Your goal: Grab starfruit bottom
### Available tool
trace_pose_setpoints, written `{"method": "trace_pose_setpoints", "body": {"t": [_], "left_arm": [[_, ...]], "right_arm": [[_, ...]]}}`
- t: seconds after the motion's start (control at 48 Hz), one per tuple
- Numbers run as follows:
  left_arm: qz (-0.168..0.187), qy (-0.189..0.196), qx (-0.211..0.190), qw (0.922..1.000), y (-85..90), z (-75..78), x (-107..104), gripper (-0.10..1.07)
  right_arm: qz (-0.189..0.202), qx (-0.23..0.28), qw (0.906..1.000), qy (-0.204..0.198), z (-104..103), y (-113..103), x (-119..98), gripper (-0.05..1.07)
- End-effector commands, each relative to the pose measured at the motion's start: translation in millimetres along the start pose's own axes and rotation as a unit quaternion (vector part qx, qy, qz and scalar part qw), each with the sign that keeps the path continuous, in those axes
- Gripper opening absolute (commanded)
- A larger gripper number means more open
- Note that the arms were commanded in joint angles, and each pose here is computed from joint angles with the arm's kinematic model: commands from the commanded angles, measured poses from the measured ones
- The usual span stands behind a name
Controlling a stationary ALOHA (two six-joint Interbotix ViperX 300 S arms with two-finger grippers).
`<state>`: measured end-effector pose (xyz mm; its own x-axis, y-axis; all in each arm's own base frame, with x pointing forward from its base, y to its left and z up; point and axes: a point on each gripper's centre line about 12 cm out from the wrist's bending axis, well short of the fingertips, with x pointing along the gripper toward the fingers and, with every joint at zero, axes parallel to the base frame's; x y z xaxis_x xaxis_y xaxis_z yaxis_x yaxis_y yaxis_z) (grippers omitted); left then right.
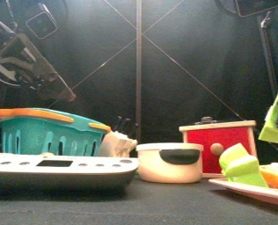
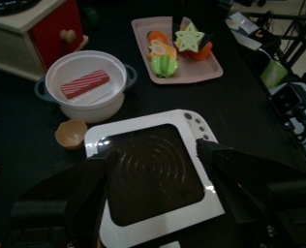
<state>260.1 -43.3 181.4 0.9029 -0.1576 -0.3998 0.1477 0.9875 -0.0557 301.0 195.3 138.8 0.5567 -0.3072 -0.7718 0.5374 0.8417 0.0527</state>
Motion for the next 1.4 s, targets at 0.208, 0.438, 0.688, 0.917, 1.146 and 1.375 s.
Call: {"method": "trace_pose_setpoints", "body": {"t": [0.208,0.438,0.688,0.917,1.146,1.375], "left_arm": [[-0.013,-0.017,0.025,0.9994,-4.8,28.8,53.5,0.99],[-0.018,0.018,0.044,0.9987,-5.9,30.1,114.8,0.99],[-0.011,0.058,0.044,0.9973,-4.7,33.5,171.5,0.99],[-0.022,0.078,0.057,0.9951,-19.3,36.1,201.3,0.99],[-0.040,0.075,0.080,0.9932,-37.6,43.8,210.5,0.99],[-0.042,0.063,0.088,0.9932,-40.1,51.6,224.8,0.99]], "right_arm": [[-0.008,0.019,0.9996,-0.017,11.1,-20.4,-28.9,0.67],[-0.030,0.032,0.9991,0.001,5.8,-43.3,-28.5,0.67],[-0.040,0.041,0.9983,0.010,2.7,-49.7,-25.5,0.67],[-0.043,0.039,0.9982,0.012,1.2,-52.1,-25.1,0.67],[-0.045,0.041,0.9980,0.018,-0.4,-52.3,-24.8,0.67],[-0.047,0.042,0.9978,0.020,-1.2,-53.3,-24.1,0.67]]}}
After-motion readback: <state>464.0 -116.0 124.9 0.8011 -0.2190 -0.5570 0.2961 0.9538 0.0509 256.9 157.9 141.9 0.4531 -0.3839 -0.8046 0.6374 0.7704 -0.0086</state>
